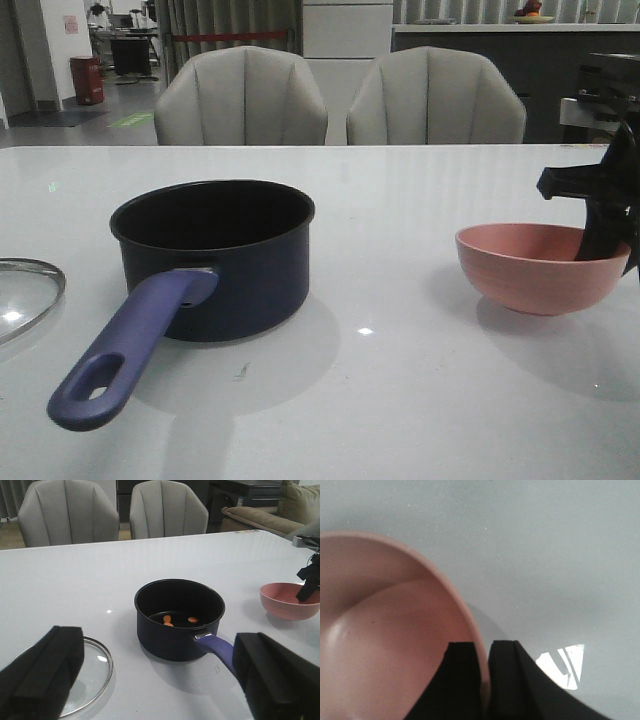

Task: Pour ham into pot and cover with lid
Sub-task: 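Carry the empty pink bowl back and lower it onto the table, then release the pink bowl and raise the right gripper away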

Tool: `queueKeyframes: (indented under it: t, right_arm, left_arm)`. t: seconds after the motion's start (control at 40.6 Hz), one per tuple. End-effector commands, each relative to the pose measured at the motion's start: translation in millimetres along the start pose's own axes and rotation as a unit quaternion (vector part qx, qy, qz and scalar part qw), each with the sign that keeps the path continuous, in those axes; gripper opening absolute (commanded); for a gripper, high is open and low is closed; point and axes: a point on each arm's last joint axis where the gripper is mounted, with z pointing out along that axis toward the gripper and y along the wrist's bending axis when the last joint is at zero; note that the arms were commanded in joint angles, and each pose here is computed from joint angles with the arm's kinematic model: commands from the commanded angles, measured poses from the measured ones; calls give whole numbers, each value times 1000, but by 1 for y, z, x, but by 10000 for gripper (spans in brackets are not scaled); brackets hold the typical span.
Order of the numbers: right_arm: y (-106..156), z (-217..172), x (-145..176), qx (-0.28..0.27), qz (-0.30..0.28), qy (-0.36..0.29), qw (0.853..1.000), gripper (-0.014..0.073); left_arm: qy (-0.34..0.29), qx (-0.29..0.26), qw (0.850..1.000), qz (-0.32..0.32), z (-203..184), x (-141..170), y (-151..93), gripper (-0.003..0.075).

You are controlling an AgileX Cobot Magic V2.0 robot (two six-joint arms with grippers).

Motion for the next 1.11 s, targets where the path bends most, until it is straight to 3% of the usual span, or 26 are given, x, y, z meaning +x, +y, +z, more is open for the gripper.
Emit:
queueKeyframes:
  t: [0.0,0.099,0.197,0.493,0.591,0.788,1.084]
  right_arm:
    - [4,-10,-9,-4,-9,-8,1000,279]
    - [5,-10,-11,-3,-14,-7,1000,408]
    - [7,-19,-16,-2,-20,-22,1000,474]
    - [18,-96,-9,7,-115,-118,986,470]
    - [22,-120,6,6,-117,-172,978,470]
    - [37,-155,44,-3,-131,-284,950,470]
    - [51,-193,116,-44,-153,-422,892,470]
  left_arm:
    - [-50,7,999,-2,-5,-14,-1,637]
    - [-50,7,999,-2,-5,-14,-1,637]
    - [-50,7,999,-2,-5,-14,-1,637]
    - [-50,7,999,-2,-5,-14,-1,637]
    - [-50,7,999,-2,-5,-14,-1,637]
    - [-51,7,999,-2,-5,-14,-1,637]
    - [-52,7,999,-2,-5,-14,-1,637]
